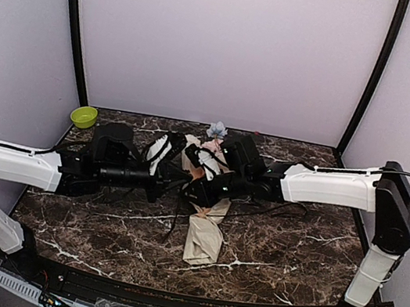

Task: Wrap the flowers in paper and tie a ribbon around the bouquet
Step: Adjust the left side of the half-tied ribbon on the folded bouquet.

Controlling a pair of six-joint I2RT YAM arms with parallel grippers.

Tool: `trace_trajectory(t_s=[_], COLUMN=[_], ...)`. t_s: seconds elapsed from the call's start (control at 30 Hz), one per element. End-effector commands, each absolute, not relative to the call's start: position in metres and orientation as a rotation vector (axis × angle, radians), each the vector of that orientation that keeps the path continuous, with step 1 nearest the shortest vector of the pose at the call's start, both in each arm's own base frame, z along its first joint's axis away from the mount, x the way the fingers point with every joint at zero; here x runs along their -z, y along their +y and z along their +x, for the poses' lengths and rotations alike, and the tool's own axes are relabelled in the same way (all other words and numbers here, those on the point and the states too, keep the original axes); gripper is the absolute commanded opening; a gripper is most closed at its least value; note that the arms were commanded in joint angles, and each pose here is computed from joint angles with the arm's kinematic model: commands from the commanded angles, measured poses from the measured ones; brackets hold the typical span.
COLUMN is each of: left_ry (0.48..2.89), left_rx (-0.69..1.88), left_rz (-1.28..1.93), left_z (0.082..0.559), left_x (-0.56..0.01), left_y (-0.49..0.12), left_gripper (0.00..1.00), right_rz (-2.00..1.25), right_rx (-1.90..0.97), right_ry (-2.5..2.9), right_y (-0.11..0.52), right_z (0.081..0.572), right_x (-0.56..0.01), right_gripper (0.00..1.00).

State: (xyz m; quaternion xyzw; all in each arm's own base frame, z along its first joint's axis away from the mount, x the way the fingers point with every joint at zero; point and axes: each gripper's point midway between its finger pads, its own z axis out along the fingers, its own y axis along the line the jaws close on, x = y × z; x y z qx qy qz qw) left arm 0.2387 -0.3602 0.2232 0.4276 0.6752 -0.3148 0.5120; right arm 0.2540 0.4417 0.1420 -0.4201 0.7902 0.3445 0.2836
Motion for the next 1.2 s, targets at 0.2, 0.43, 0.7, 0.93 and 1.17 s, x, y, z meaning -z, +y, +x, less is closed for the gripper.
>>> trace_trajectory(t_s=[0.2,0.43,0.7,0.93,1.17], left_ry=[1.611,1.837,2.036,1.857,1.78], left_rx=[0.813,0.738,0.544,0.597,0.467], left_rz=[1.05,1.061,1.041,0.994,0.924], left_z=[0.227,0.224,0.248,0.261,0.276], left_x=[-0.22,-0.133,-0.079,-0.119,-0.132], left_y=[-0.358,-0.339,-0.332,-0.35,-0.354], left_gripper=[0.0,0.0,0.44,0.59,0.71], right_rz=[-1.038,-0.998,-1.03,-0.968,-0.899], right_rx=[-0.937,-0.887,-0.892,-0.895,-0.901], right_ry=[2.086,2.127,2.191,2.19,2.203], right_y=[0.444,0.422,0.414,0.413,0.413], right_z=[0.27,0.267,0.256,0.26,0.265], right_x=[-0.151,-0.153,-0.148,-0.159,-0.166], right_gripper=[0.0,0.0,0.0,0.0,0.0])
